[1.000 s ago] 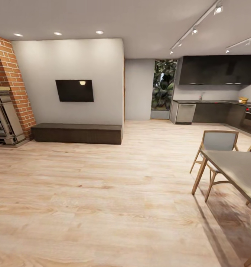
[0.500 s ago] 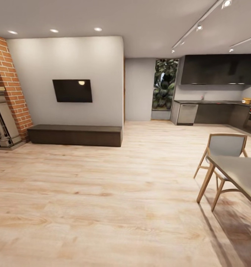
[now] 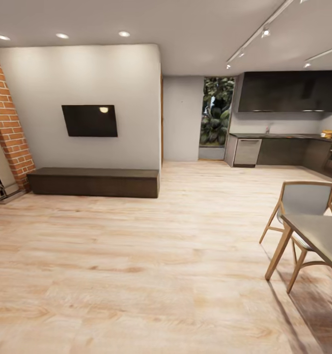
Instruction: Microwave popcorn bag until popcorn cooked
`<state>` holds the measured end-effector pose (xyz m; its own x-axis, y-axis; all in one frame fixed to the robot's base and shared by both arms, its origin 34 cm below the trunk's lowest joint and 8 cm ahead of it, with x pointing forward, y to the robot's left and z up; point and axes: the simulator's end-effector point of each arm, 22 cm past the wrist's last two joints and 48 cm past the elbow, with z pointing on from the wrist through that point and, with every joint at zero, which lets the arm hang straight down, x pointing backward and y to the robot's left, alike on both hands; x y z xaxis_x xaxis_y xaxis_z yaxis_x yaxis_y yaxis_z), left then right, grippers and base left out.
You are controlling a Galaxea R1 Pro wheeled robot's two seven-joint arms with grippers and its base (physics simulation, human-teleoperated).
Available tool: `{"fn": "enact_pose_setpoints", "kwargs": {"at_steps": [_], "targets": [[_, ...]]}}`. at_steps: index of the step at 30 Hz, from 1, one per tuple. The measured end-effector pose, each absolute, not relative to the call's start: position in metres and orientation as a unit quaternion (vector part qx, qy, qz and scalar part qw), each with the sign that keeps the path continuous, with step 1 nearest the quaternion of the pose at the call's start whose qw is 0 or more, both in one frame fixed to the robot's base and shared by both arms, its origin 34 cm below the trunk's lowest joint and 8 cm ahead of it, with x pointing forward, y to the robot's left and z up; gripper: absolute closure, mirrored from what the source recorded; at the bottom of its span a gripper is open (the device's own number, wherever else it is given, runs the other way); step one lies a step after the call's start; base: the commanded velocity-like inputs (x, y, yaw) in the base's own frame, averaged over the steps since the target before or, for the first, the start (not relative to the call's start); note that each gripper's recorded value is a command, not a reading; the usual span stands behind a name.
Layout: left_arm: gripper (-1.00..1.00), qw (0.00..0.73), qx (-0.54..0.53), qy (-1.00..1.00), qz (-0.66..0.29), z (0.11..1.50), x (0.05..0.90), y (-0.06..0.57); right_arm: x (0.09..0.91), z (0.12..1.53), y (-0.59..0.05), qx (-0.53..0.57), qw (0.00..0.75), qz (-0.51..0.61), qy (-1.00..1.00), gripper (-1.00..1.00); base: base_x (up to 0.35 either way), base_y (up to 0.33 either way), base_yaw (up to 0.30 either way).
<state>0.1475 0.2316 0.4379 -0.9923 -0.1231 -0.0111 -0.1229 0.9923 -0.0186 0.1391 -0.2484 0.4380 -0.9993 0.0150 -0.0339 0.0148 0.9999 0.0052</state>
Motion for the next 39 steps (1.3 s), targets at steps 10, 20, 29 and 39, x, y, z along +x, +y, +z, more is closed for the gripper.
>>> {"fn": "enact_pose_setpoints", "kwargs": {"at_steps": [10, 20, 29, 39], "targets": [[-1.00, 0.006, -0.062, 0.998, -0.009, 0.4379, 0.1475, 0.2316, 0.1394, 0.4380, -0.2484, 0.007, 0.018, 0.003, 1.000, -1.00, 0.334, 0.000, -0.195], [-1.00, 0.006, -0.062, 0.998, -0.009, 0.4379, 0.1475, 0.2318, 0.1395, 0.4380, -0.2481, -0.001, 0.018, 0.003, 1.000, -1.00, 0.334, 0.000, -0.006], [-1.00, 0.006, -0.062, 0.998, -0.009, 0.4379, 0.1472, 0.2313, 0.1395, 0.4380, -0.2479, -0.004, 0.018, 0.003, 1.000, -1.00, 0.334, 0.000, 0.000], [-1.00, 0.003, -0.062, 0.998, -0.009, 0.4379, 0.1461, 0.2317, 0.1398, 0.4380, -0.2481, -0.001, 0.018, 0.003, 1.000, -1.00, 0.334, 0.000, 0.000]]}}
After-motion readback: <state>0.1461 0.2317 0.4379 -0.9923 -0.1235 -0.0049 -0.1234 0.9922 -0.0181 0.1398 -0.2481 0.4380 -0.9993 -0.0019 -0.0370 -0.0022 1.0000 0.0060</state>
